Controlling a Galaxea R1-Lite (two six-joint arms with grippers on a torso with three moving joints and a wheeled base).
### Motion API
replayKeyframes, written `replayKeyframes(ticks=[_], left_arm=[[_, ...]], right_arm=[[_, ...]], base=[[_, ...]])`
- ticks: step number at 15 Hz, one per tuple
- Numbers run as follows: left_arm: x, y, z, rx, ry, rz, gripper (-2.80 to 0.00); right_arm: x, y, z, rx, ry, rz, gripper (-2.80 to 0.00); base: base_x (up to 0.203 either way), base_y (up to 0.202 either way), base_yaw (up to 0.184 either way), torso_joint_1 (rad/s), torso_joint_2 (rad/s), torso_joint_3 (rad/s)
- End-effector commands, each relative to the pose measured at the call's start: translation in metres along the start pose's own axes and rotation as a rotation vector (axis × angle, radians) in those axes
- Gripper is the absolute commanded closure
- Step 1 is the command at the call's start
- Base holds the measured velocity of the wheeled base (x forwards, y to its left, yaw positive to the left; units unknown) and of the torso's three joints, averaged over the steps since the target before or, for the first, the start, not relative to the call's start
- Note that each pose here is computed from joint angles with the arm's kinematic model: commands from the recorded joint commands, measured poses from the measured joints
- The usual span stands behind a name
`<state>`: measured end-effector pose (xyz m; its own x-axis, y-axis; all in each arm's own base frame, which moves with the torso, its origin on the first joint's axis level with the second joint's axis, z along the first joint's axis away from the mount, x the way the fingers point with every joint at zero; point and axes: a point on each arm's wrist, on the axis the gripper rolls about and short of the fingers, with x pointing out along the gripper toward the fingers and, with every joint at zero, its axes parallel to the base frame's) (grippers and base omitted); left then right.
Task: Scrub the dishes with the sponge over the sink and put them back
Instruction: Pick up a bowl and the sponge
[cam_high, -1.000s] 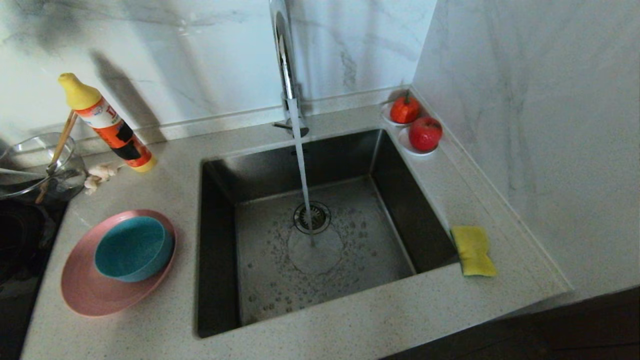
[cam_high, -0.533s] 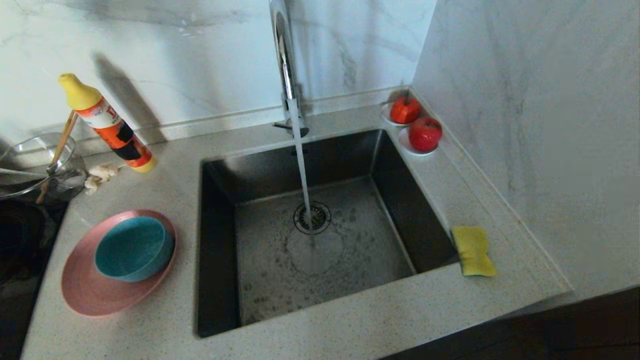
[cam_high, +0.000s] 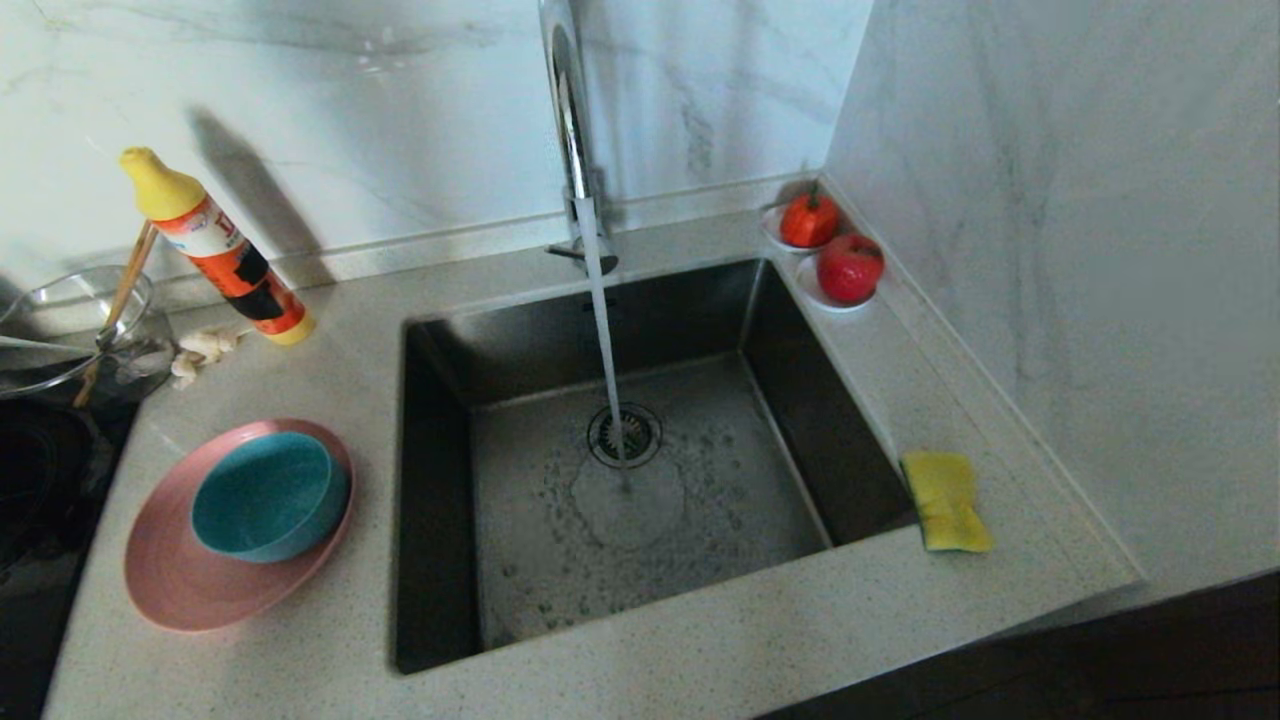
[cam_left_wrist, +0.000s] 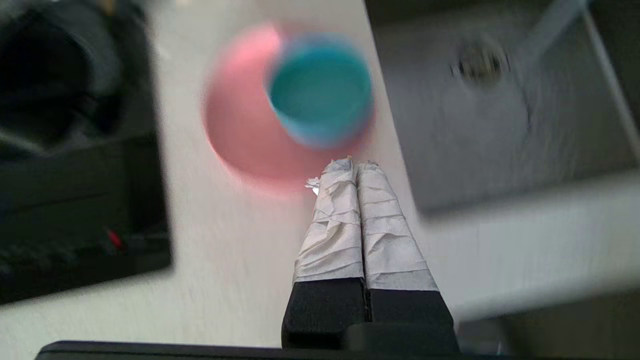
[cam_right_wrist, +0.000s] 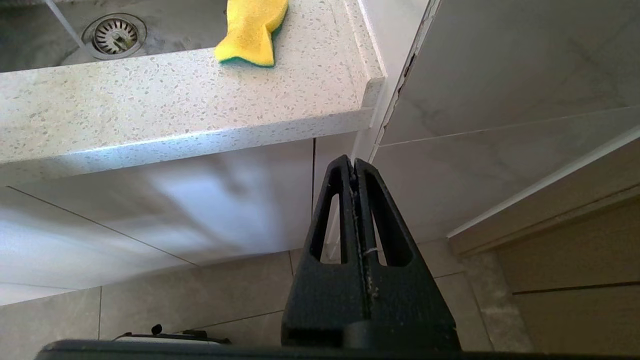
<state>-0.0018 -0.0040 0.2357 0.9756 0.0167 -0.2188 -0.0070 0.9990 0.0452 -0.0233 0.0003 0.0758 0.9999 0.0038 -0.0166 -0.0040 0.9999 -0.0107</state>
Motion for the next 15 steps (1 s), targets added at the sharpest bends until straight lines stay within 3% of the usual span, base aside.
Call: replayKeyframes(ticks=[1, 4, 7, 9, 13, 15], left_arm=[[-0.023, -0.006, -0.052, 0.040, -0.043, -0.059, 0.00], [0.000, -0.004, -0.095, 0.032, 0.078, -0.037, 0.00], [0.012, -0.003, -0.129, 0.050, 0.043, -0.030, 0.00], [0.021, -0.003, -0.148, 0.052, 0.061, -0.019, 0.00], [0.013, -0.004, -0.160, 0.051, -0.142, -0.016, 0.00], [0.012, -0.004, -0.161, 0.067, -0.185, -0.022, 0.00]], right_arm=[[0.000, 0.000, 0.000, -0.001, 0.000, 0.000, 0.00], [0.000, 0.000, 0.000, -0.001, -0.001, -0.001, 0.00], [0.000, 0.000, 0.000, -0.001, 0.000, 0.000, 0.00], [0.000, 0.000, 0.000, -0.001, -0.001, -0.001, 0.00], [0.000, 0.000, 0.000, 0.000, -0.001, 0.001, 0.00], [0.000, 0.000, 0.000, 0.000, 0.000, 0.000, 0.00]], base=[[0.000, 0.000, 0.000, 0.000, 0.00, 0.000], [0.000, 0.000, 0.000, 0.000, 0.00, 0.000], [0.000, 0.000, 0.000, 0.000, 0.00, 0.000], [0.000, 0.000, 0.000, 0.000, 0.00, 0.000], [0.000, 0.000, 0.000, 0.000, 0.00, 0.000], [0.000, 0.000, 0.000, 0.000, 0.00, 0.000]])
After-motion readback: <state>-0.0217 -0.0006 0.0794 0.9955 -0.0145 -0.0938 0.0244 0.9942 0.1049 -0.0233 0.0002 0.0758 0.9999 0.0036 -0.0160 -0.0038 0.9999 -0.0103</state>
